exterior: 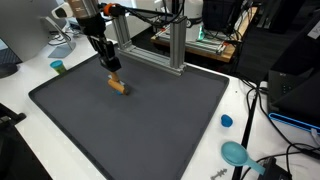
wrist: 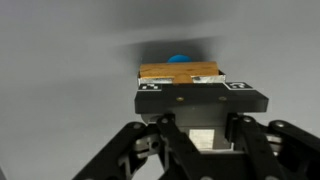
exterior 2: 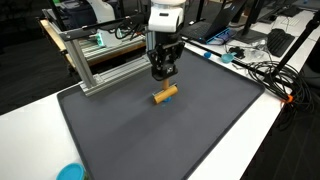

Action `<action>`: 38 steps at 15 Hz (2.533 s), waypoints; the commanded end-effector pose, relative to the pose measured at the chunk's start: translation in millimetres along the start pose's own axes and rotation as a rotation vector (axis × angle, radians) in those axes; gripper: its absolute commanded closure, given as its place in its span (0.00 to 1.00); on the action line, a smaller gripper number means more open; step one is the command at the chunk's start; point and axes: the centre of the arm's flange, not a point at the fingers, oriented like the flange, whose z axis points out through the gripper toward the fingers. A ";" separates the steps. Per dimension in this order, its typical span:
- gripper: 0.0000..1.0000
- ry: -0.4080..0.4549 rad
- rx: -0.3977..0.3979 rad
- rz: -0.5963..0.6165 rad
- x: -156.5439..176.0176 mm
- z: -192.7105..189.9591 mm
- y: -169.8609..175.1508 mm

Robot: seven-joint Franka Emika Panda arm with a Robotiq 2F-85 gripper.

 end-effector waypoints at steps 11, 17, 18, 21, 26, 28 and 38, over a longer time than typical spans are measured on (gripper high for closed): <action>0.78 -0.156 -0.005 0.009 17.1 41.7 2.7; 0.78 -0.186 -0.008 0.011 21.0 48.7 2.0; 0.78 -0.198 -0.009 0.011 21.4 49.4 1.9; 0.78 -0.206 -0.006 0.010 23.1 50.9 1.8; 0.78 -0.230 -0.008 0.010 23.9 52.7 1.8; 0.78 -0.237 -0.007 0.009 23.9 53.5 1.9; 0.78 -0.125 -0.037 -0.019 34.0 40.9 -7.7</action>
